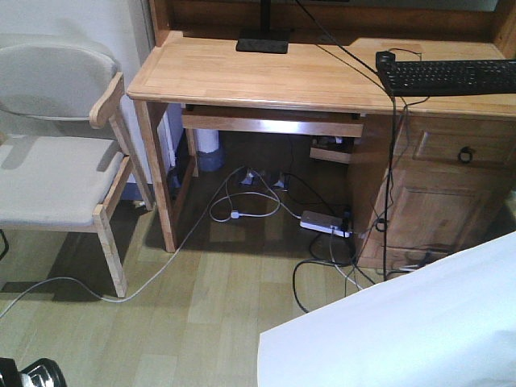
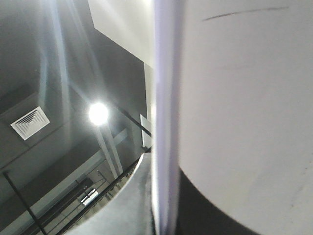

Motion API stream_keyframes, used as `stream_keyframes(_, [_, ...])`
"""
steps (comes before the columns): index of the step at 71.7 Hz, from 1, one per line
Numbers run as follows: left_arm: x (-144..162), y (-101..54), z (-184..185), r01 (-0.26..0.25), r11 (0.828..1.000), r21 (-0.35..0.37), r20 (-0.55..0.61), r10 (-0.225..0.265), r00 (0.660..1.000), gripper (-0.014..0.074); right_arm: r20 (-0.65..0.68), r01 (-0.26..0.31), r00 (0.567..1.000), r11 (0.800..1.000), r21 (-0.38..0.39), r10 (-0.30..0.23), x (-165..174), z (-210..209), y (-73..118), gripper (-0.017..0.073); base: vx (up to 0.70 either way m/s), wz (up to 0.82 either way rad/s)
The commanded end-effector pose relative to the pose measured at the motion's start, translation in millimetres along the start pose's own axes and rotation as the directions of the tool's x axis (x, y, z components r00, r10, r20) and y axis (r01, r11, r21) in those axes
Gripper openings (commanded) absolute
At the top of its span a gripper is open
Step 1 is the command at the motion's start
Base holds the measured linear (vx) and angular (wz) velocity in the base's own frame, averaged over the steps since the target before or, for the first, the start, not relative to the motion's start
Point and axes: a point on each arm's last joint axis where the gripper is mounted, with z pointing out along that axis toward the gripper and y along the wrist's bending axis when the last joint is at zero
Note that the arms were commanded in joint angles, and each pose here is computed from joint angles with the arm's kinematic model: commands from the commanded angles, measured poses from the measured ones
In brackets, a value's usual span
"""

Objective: Grab stapler and paper to desk for stapling
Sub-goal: 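Drive up to the desk edge in front of the monitor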

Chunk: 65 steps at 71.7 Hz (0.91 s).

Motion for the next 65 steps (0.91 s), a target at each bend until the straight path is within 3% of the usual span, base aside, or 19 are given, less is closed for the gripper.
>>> stream_keyframes(1, [-15.9,2.8,-4.2,0.023,0.999,-0.026,0.117,-0.020,0.993,-0.0006,0.002,0.003,1.000,0.998,-0.064,-0.003,-2.9,3.9,11.1,-0.0003,0.17,0.09])
stream_keyframes(65, [-15.9,2.8,-4.2,0.023,0.999,-0.026,0.117,-0.020,0.993,-0.0006,0.002,0.003,1.000,0.998,-0.064,-0.003,-2.9,3.9,11.1,-0.0003,0.16,0.05])
